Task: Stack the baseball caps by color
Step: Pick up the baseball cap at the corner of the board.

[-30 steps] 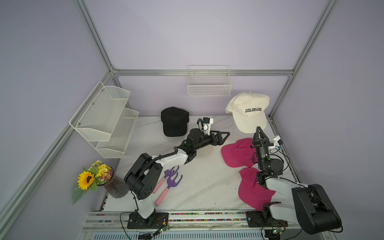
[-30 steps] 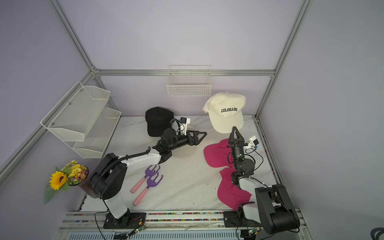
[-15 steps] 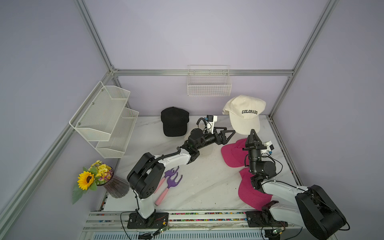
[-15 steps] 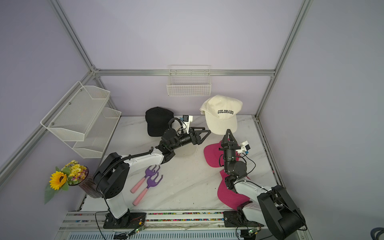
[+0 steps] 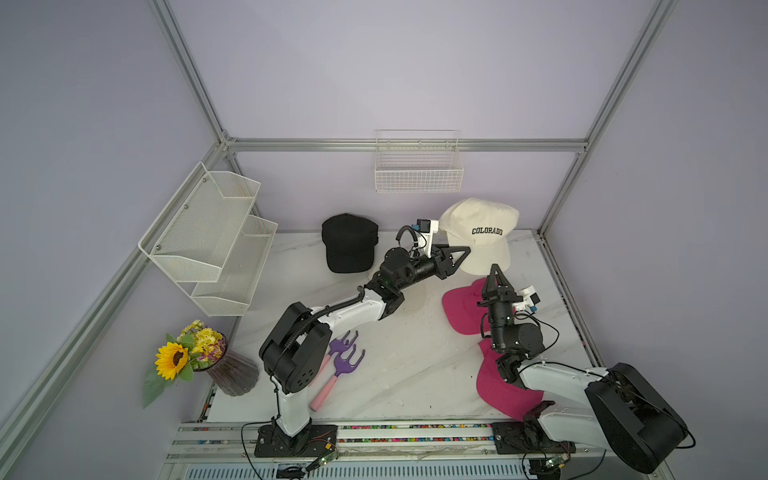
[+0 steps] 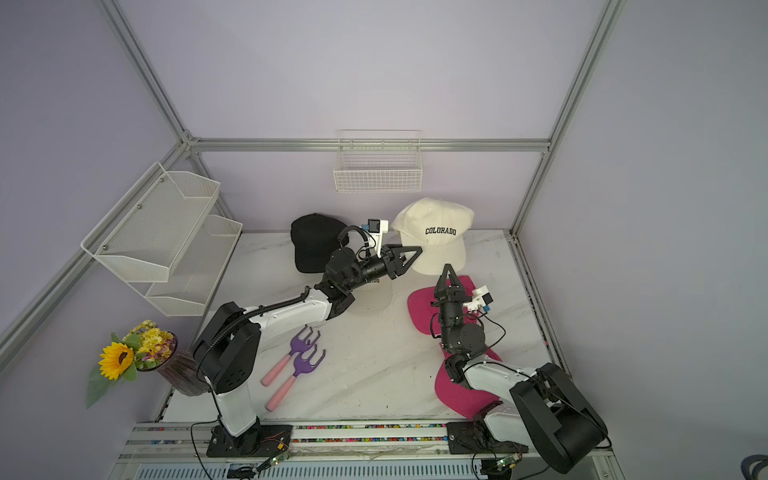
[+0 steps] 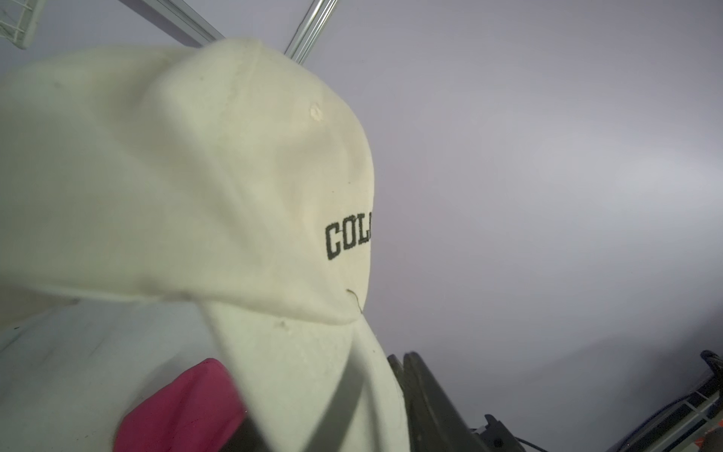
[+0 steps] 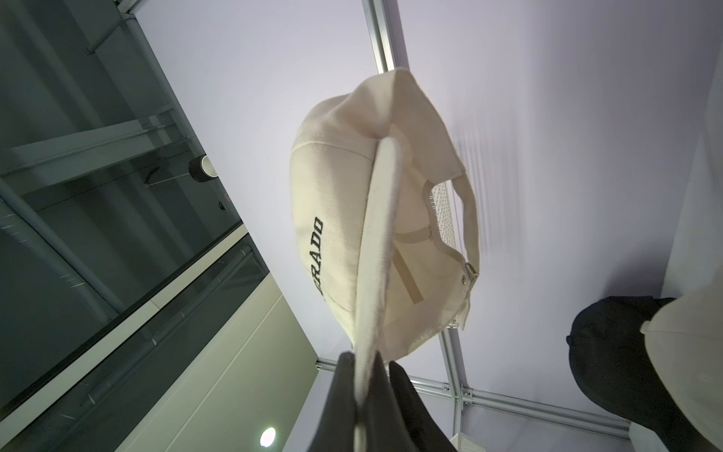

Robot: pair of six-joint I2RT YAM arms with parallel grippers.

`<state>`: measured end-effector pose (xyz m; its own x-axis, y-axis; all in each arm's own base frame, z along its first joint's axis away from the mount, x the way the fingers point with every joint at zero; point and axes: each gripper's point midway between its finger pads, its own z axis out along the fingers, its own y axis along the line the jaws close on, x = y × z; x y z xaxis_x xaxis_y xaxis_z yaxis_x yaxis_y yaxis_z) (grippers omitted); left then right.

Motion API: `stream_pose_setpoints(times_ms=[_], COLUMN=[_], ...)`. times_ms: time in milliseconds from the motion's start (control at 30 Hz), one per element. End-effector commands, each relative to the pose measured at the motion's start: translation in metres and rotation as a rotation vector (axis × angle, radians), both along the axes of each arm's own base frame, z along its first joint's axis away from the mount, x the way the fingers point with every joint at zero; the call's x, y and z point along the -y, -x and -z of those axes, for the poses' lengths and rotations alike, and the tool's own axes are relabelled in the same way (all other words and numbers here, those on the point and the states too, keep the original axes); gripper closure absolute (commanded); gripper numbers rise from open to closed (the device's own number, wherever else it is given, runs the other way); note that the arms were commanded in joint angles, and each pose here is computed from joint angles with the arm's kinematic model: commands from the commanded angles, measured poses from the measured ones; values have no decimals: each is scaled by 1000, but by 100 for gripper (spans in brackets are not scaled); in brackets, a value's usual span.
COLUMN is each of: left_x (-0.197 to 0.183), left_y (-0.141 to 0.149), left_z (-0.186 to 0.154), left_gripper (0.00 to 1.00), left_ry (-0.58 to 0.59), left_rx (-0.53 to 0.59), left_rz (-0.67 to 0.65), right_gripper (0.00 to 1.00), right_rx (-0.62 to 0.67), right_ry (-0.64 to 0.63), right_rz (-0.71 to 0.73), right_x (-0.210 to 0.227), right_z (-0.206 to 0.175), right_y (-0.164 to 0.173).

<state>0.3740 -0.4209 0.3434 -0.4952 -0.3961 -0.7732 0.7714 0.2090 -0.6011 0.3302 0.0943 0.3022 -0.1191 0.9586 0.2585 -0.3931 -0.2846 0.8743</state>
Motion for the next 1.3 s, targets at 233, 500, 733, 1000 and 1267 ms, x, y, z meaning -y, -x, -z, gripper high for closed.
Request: stream_pose_setpoints(times_ms=[233, 500, 733, 1000, 1267], left_x=[-26, -74, -121, -165, -180], left_y=[-7, 9, 11, 29, 54], left_z=[-6, 28, 56, 65, 62], left_gripper=[100, 100, 100, 100, 100], left_ry=[-68, -343, -563, -760, -801], left_rx=[74, 233, 280, 400, 494], left_rz=[-62, -124, -172, -136, 23], right_gripper=[80, 26, 3, 3, 5], right_rx=[103, 217, 315, 511, 653], right_ry=[535, 964, 1260, 1624, 1812], right_rz=[202, 265, 351, 340, 372], right_x=[-6, 5, -6, -45, -59], right_z=[-22, -32, -60, -71, -67], right_y=[10, 5, -3, -8, 5])
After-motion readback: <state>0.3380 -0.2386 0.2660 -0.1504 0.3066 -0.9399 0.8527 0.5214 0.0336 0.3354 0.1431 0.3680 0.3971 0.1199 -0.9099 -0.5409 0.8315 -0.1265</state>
